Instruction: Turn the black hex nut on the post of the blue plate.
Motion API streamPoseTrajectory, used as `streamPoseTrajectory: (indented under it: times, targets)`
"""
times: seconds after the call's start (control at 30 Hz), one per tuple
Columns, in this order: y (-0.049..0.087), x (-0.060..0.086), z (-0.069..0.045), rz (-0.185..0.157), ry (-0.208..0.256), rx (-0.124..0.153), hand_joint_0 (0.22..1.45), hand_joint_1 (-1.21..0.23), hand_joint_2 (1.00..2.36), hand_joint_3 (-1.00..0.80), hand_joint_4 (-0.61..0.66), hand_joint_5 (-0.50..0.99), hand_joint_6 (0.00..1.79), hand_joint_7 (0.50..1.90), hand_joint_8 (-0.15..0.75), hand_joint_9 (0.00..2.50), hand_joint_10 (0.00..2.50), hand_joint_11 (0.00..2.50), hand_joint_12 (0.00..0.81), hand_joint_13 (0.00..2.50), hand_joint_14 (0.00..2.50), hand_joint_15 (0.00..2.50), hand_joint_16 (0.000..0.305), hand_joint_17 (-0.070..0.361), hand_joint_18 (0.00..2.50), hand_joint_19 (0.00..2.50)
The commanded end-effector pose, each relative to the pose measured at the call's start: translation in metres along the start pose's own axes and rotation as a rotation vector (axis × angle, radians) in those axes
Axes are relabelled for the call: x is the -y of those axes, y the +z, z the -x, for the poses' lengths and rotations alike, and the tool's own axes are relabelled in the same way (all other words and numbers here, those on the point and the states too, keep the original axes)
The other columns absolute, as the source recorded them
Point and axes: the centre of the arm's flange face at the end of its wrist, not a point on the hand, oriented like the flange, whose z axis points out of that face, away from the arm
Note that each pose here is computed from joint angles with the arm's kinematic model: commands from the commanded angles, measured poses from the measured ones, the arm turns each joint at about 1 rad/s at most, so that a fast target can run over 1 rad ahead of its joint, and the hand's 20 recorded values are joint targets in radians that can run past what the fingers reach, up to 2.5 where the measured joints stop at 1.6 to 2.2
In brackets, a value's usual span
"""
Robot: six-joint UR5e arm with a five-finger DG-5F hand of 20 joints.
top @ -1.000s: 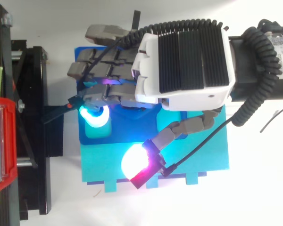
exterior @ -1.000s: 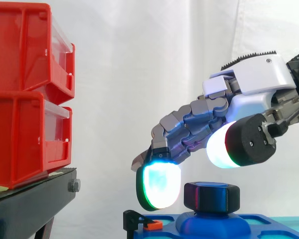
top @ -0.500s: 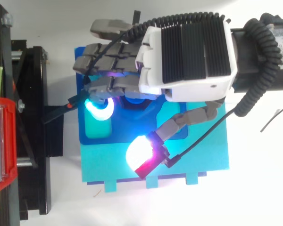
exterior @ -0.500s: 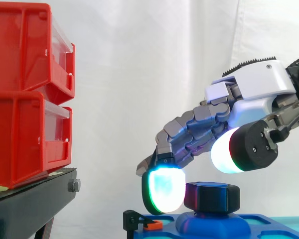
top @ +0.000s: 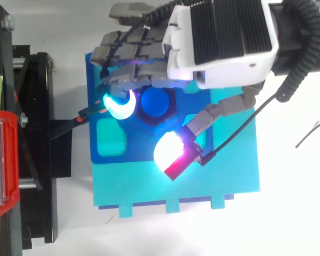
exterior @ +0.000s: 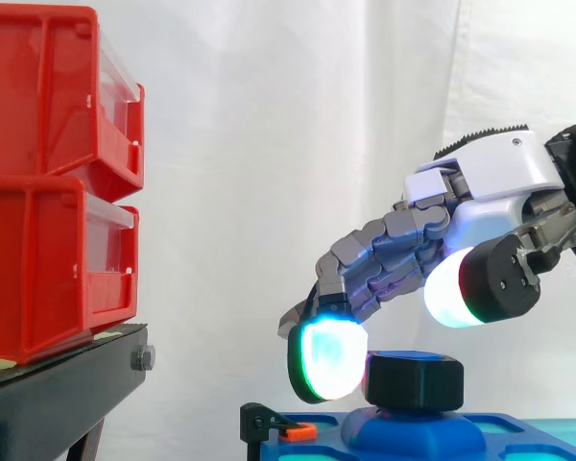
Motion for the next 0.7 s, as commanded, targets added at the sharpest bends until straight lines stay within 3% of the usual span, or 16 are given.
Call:
streamPoseTrajectory:
  times: [0.0, 0.37, 0.53, 0.67]
  targets:
    - [-0.002, 0.008, 0.004, 0.011, -0.001, 0.007, 0.45, -0.45, 1.00, -0.50, 0.22, -0.19, 0.50, 1.04, 0.263, 0.30, 0.00, 0.00, 0.386, 0.24, 0.00, 0.00, 0.062, 0.140, 0.12, 0.14]
    - [-0.011, 0.034, 0.016, 0.037, -0.013, 0.029, 0.45, -0.45, 1.00, -0.50, 0.22, -0.19, 0.50, 1.04, 0.263, 0.30, 0.00, 0.00, 0.385, 0.24, 0.00, 0.00, 0.062, 0.139, 0.12, 0.13]
    - [-0.017, 0.045, 0.019, 0.050, -0.027, 0.026, 0.45, -0.45, 1.00, -0.50, 0.22, -0.19, 0.50, 1.04, 0.262, 0.30, 0.00, 0.00, 0.386, 0.24, 0.00, 0.01, 0.062, 0.139, 0.12, 0.14]
    - [-0.019, 0.053, 0.026, 0.077, -0.057, 0.060, 0.45, -0.45, 1.00, -0.50, 0.22, -0.18, 0.50, 1.04, 0.261, 0.30, 0.00, 0.00, 0.386, 0.24, 0.00, 0.00, 0.061, 0.138, 0.11, 0.14]
